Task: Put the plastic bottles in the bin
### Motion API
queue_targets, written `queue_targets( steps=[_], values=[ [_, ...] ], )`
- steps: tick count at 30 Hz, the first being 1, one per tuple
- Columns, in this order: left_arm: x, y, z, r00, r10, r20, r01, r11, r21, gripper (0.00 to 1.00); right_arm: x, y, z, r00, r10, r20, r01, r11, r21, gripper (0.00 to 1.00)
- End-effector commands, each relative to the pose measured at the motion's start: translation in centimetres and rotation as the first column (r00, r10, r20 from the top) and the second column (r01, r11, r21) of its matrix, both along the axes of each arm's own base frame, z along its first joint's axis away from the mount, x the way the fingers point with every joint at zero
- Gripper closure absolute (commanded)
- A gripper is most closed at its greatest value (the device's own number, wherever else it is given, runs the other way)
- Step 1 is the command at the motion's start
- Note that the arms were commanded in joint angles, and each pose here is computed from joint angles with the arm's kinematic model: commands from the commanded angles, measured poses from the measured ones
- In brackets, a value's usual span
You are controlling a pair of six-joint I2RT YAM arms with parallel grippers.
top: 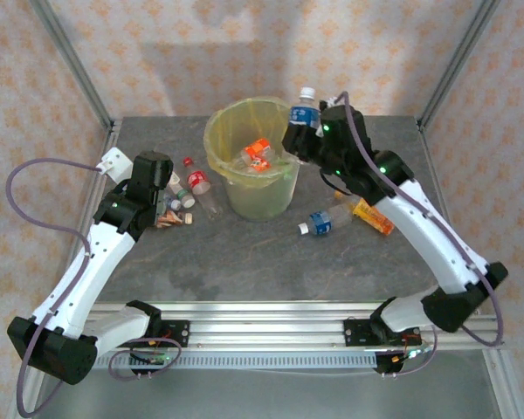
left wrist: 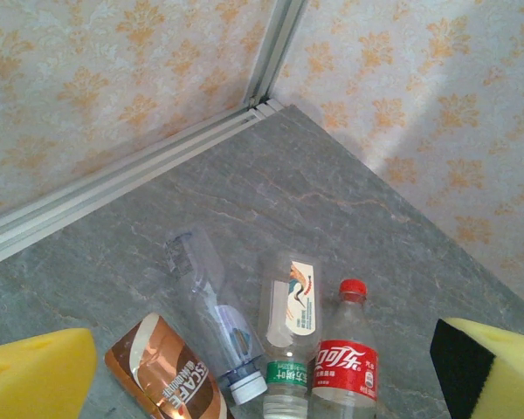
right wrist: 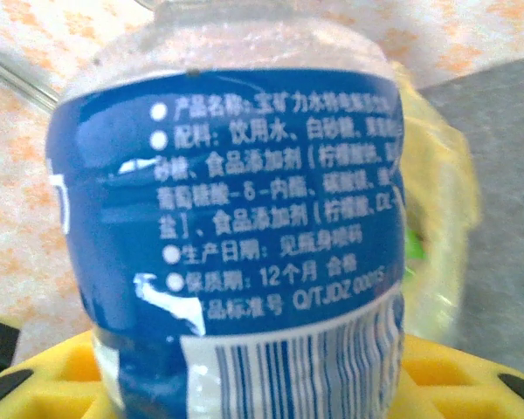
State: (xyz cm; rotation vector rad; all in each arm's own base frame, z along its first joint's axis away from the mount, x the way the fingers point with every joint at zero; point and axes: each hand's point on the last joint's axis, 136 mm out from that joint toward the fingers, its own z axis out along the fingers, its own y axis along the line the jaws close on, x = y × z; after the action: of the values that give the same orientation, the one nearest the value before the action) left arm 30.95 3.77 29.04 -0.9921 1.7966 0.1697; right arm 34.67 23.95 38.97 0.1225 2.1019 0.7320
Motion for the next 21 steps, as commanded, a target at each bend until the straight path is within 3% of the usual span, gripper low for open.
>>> queue_targets(
  steps=[1,10,21],
  values=[
    [-0.7,0.9,0.9,0.999,0.042,0.011,-0.042,0.999,0.014,0.0,1.6,2.4,2.8,0.997,0.05,0.065,-0.055,0.996,0.076,0.52],
    [-1.0,1.1,1.0,0.999,0.047,0.016,-0.047,0.999,0.017,0.0,6.3,7.4,0.3,0.996,0.085,-0.015,-0.082,0.987,0.141,0.54],
    [-1.6,1.6,1.0,0.998,0.062,0.008,-0.062,0.997,0.043,0.0,9.1,12.3,-6.0,0.98,0.108,-0.167,-0.092,0.99,0.103,0.55]
  ],
)
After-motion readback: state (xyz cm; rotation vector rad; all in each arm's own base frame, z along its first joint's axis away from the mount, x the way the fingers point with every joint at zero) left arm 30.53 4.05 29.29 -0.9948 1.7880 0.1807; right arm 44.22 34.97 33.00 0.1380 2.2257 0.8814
